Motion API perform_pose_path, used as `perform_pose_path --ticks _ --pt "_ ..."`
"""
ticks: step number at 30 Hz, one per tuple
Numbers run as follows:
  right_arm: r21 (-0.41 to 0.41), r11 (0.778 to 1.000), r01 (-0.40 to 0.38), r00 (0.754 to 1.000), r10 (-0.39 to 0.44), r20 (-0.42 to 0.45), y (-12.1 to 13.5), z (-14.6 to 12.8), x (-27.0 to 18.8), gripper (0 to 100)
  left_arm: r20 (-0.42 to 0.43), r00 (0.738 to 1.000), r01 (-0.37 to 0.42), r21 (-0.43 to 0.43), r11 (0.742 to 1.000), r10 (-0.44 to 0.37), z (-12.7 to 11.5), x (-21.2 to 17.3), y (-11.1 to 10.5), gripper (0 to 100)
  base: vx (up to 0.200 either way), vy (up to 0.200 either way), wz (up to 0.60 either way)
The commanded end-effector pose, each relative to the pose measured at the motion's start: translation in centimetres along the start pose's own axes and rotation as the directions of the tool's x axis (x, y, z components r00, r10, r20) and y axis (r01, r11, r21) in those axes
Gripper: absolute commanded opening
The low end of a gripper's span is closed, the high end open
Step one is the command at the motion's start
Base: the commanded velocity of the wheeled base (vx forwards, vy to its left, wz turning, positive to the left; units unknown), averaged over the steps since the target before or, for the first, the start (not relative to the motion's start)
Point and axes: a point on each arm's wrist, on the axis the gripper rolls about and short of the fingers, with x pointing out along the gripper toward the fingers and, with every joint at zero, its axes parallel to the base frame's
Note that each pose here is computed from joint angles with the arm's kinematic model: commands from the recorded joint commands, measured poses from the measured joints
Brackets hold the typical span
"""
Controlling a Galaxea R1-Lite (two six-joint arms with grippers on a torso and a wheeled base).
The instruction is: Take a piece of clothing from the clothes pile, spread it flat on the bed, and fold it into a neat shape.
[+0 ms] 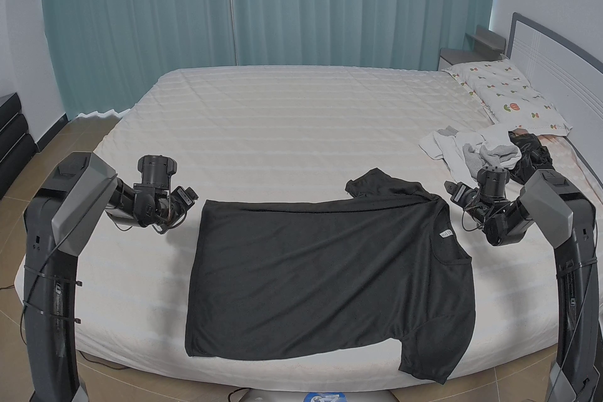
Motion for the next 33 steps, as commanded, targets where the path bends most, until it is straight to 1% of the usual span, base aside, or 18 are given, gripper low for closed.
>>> perform_pose_path --ticks 1,2,4,6,8,10,12,14,16,17,18,22,23,24,27,29,32,33 --pt "0.019 0.999 -0.043 0.999 0.043 -0.010 0.0 2.2 -7.4 100 -0.071 0.990 0.117 -0.021 0.993 -0.118 -0.3 -10.1 0.9 100 0.000 0.000 0.00" --pt "0.021 0.999 -0.043 0.999 0.044 -0.012 -0.1 2.2 -7.6 100 -0.073 0.990 0.119 -0.022 0.993 -0.120 -0.5 -10.3 0.9 100 0.000 0.000 0.00" --pt "0.023 0.998 -0.050 0.998 0.050 -0.026 -0.3 1.9 -9.3 100 -0.091 0.988 0.125 -0.027 0.992 -0.127 -1.7 -12.4 1.9 100 0.000 0.000 0.00" --pt "0.028 0.998 -0.048 0.998 0.048 -0.027 -0.4 2.0 -10.0 100 -0.121 0.984 0.130 -0.035 0.991 -0.133 -2.9 -13.6 2.6 100 0.000 0.000 0.00" --pt "0.051 0.998 -0.032 0.998 0.034 -0.049 -0.7 1.5 -10.6 100 -0.151 0.980 0.125 -0.031 0.992 -0.128 -4.3 -14.4 3.4 100 0.000 0.000 0.00" --pt "0.079 0.996 -0.028 0.998 0.032 -0.062 -0.7 1.2 -11.1 100 -0.168 0.977 0.126 -0.025 0.992 -0.129 -5.5 -15.0 4.2 100 -0.200 0.000 0.00" --pt "0.098 0.995 -0.030 0.998 0.036 -0.055 -0.8 1.1 -11.3 100 -0.180 0.976 0.124 -0.020 0.992 -0.126 -6.5 -15.4 4.8 100 -0.200 0.000 0.00" --pt "0.110 0.994 -0.029 0.999 0.034 -0.042 -1.0 0.9 -11.4 100 -0.214 0.970 0.121 0.002 0.993 -0.118 -8.6 -16.0 5.8 100 -0.200 0.000 0.00" --pt "0.110 0.994 -0.027 0.998 0.033 -0.045 -1.0 0.9 -11.5 100 -0.221 0.968 0.123 0.006 0.992 -0.119 -9.1 -16.2 6.1 100 -0.200 0.000 0.00" --pt "0.109 0.994 -0.025 0.998 0.031 -0.054 -1.0 0.7 -11.8 100 -0.232 0.964 0.139 0.016 0.990 -0.132 -10.2 -16.9 7.0 100 -0.200 0.000 0.00" --pt "0.108 0.994 -0.024 0.998 0.031 -0.061 -1.1 0.5 -12.0 100 -0.241 0.960 0.151 0.023 0.988 -0.141 -10.9 -17.3 7.5 100 0.000 0.000 0.00" --pt "0.106 0.994 -0.026 0.996 0.034 -0.078 -1.2 -0.1 -12.5 100 -0.245 0.945 0.233 0.035 0.972 -0.217 -11.9 -18.2 8.3 100 0.000 0.000 0.00" --pt "0.106 0.994 -0.026 0.996 0.034 -0.078 -1.2 -0.1 -12.5 100 -0.245 0.945 0.233 0.035 0.972 -0.217 -11.9 -18.2 8.3 100 0.000 0.000 0.00" --pt "0.108 0.994 -0.020 0.995 0.031 -0.095 -1.5 -0.6 -12.9 100 -0.283 0.938 0.231 0.079 0.970 -0.201 -13.0 -17.9 8.6 100 0.000 0.000 0.00" --pt "0.108 0.994 -0.025 0.992 0.038 -0.124 -1.9 -1.3 -13.6 100 -0.332 0.930 0.214 0.131 0.968 -0.160 -14.5 -17.4 9.0 100 0.000 0.000 0.00" --pt "0.109 0.993 -0.046 0.987 0.062 -0.148 -2.2 -1.8 -14.2 100 -0.358 0.924 0.207 0.160 0.965 -0.138 -15.3 -17.1 9.3 100 0.000 0.000 0.00" --pt "0.115 0.990 -0.087 0.979 0.106 -0.175 -2.5 -2.3 -15.3 100 -0.376 0.918 0.209 0.188 0.960 -0.126 -15.9 -17.0 9.3 100 0.000 0.000 0.00" --pt "0.115 0.987 -0.115 0.972 0.136 -0.193 -2.6 -2.6 -15.8 100 -0.380 0.917 0.208 0.192 0.959 -0.123 -16.0 -16.9 9.4 100 0.000 0.000 0.00"
